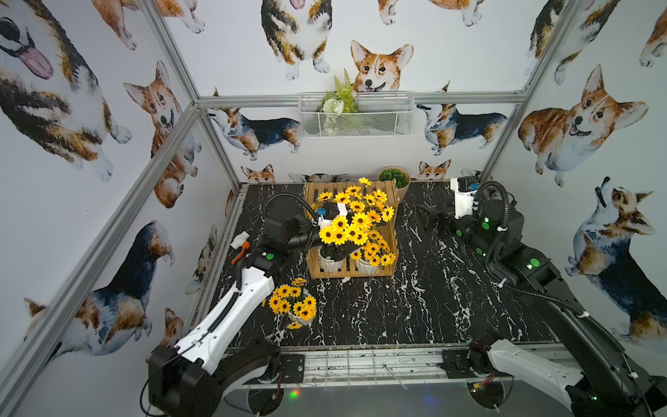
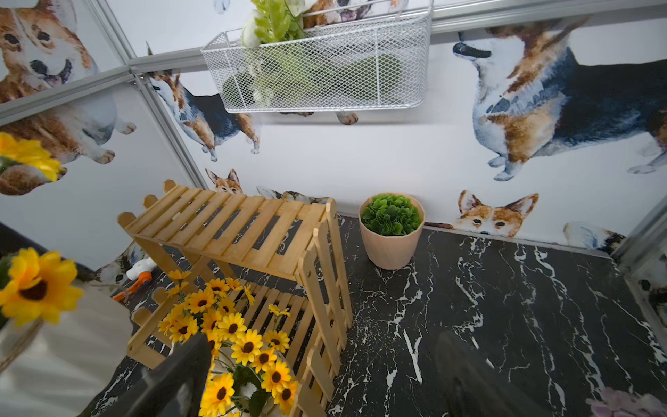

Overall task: Take the sunflower pots off the shelves
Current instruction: Place the sunflower pot at the center of the board.

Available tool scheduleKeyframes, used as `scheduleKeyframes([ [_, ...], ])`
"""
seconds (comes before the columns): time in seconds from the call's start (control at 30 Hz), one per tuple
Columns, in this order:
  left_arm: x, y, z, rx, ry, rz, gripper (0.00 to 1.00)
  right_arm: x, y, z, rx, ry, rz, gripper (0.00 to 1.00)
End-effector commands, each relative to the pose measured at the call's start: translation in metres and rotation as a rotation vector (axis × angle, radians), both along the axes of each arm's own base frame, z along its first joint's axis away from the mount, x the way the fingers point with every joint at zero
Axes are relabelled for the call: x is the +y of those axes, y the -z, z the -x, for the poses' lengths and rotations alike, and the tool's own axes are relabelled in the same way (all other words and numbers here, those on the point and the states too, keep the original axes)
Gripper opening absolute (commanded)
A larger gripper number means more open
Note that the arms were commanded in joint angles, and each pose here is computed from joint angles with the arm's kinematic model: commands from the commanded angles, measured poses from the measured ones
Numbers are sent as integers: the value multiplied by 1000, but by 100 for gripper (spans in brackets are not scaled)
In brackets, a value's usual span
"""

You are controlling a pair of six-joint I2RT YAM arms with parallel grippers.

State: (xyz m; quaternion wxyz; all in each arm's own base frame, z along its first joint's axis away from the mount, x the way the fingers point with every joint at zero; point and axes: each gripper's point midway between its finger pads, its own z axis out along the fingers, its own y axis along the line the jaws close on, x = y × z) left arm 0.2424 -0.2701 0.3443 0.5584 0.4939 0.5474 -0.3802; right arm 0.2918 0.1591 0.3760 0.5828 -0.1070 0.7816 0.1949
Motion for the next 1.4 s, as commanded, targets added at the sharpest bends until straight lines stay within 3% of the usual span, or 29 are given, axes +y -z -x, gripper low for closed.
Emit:
scheduleKeyframes([
  [0.0, -7, -3, 7, -73, -22, 9, 0, -6, 6, -2, 27, 39, -20, 100],
  [0.6, -24, 51, 44, -4, -25, 22, 0, -16, -9, 4, -29, 53, -50, 100],
  [1.37, -54, 87, 72, -20, 63, 36, 0, -18, -8, 14, -23, 33, -51, 100],
])
